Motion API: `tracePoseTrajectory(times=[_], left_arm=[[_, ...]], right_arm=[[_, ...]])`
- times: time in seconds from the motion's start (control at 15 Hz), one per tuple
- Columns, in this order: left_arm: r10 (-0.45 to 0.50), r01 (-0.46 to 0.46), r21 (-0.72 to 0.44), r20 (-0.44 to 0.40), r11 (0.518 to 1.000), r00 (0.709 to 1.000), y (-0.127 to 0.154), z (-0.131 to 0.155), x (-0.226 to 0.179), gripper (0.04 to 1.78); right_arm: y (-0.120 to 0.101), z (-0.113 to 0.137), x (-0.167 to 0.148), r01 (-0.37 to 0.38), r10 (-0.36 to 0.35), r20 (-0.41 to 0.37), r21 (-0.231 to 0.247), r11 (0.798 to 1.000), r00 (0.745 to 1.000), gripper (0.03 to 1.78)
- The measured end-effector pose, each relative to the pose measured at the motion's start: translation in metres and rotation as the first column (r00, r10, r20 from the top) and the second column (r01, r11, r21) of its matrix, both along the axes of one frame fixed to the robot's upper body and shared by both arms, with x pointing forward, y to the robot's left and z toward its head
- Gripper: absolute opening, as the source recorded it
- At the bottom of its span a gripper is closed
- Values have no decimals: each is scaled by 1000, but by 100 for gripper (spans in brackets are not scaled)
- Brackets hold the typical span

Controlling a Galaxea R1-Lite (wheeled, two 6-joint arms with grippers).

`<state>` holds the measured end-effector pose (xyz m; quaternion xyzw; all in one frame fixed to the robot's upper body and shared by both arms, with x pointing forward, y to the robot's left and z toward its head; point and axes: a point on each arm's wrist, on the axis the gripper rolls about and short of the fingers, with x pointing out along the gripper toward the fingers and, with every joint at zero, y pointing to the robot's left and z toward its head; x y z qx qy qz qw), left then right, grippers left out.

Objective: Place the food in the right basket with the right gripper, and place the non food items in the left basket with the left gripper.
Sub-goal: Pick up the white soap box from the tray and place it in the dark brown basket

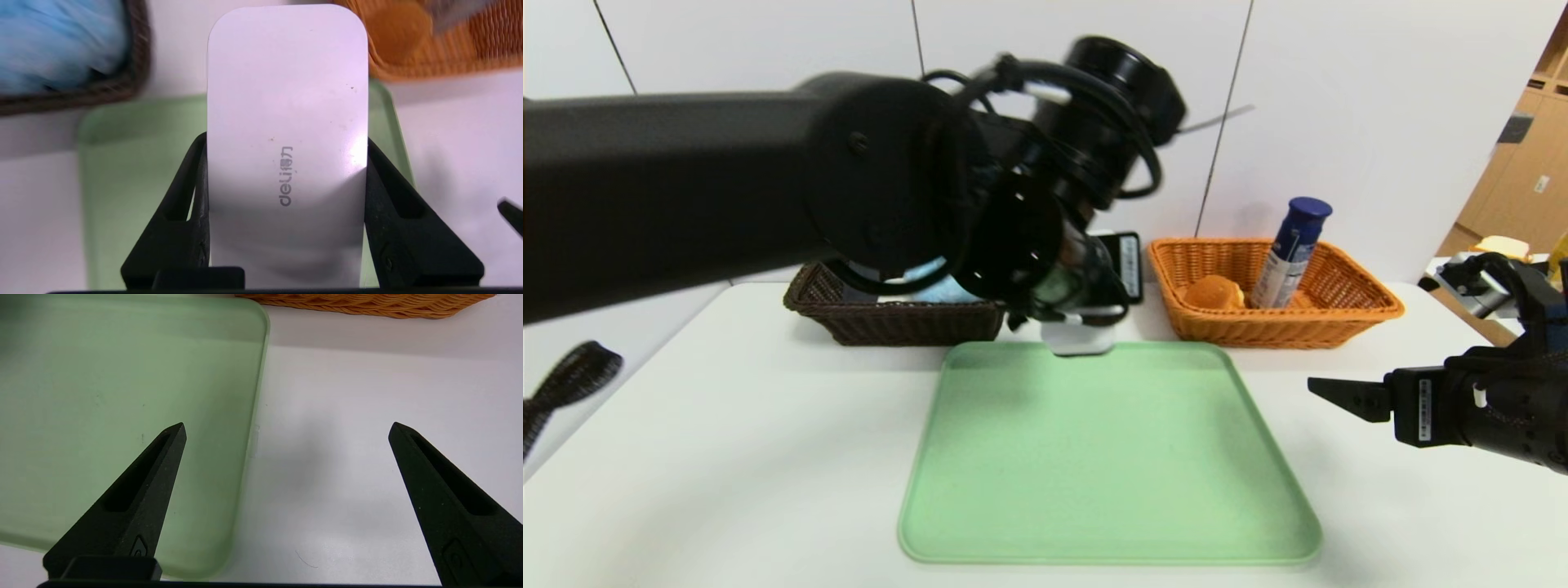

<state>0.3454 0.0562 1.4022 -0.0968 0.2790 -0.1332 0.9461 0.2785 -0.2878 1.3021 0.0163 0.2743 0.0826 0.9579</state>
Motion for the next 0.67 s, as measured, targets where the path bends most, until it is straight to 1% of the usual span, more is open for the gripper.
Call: tracePoseTrajectory(times=[0.13,0.33,0.47,0.67], left_arm=[[99,-98,-16,45,995,994,41,16,25,101],[195,-194,-15,94,981,976,95,24,63,101],[243,-244,-4,115,970,963,121,17,89,101],[283,-286,30,77,958,956,151,-8,125,101]], right_arm=[[1,1,3,0,0,8,2,1000,1000,171],[2,1,7,0,0,28,8,1000,1000,171],[2,2,9,5,-6,37,13,1000,999,171],[0,2,12,18,-19,48,21,1000,999,171]])
